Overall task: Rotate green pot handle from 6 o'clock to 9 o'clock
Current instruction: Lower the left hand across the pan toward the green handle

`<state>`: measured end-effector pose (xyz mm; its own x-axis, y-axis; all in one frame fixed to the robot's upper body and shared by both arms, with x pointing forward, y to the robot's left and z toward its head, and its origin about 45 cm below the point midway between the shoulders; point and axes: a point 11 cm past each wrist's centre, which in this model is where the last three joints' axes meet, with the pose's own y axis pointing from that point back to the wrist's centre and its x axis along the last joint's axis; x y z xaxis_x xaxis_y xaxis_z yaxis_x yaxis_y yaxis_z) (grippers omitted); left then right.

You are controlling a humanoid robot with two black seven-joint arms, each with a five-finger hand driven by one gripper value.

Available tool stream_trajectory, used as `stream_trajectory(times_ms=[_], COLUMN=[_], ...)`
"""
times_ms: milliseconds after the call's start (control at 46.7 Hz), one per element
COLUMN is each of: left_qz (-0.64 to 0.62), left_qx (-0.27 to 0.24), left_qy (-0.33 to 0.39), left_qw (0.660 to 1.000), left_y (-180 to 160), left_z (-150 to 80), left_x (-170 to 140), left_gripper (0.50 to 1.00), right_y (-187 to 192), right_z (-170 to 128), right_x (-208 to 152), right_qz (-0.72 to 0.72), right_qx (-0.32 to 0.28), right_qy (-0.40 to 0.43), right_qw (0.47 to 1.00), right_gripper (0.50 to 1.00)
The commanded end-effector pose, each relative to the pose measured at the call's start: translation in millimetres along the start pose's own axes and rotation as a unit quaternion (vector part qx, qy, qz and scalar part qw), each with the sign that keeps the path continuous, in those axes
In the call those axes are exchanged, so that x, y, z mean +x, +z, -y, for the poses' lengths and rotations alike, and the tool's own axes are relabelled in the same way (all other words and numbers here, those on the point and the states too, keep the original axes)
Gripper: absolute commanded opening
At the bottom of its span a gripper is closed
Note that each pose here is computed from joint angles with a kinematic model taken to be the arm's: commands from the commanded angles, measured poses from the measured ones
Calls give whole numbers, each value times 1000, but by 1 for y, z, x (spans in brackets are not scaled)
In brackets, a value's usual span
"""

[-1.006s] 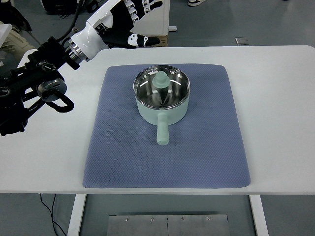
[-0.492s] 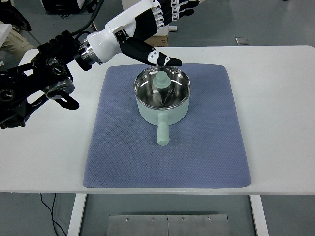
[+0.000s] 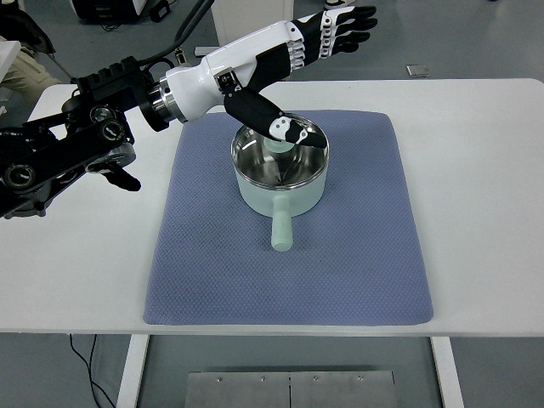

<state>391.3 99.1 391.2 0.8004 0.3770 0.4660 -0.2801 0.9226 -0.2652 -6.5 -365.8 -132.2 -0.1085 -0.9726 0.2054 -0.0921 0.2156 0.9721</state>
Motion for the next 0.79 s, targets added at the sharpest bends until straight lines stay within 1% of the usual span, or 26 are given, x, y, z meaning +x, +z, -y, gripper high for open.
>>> stream_trajectory(times_ms=[0,385,514,770], left_qz=[7,33,58,82], left_qx=[-1,0,0,17], left_qy=[-11,-44,-75,-117], left_qw=[1000,998,995,990], left_y=[1,-1,-4,-16], left_z=[2,12,21,21], left_x=[-5,-20,-35,-53], left_gripper=[1000,1000,1000,1000], right_y=[0,0,0,0], right_z=[0,0,0,0], right_x=[0,0,0,0], right_qz=[0,0,0,0], right_qx=[0,0,0,0], right_qy=[0,0,0,0], right_qw=[1000,1000,1000,1000], right_gripper=[1000,1000,1000,1000])
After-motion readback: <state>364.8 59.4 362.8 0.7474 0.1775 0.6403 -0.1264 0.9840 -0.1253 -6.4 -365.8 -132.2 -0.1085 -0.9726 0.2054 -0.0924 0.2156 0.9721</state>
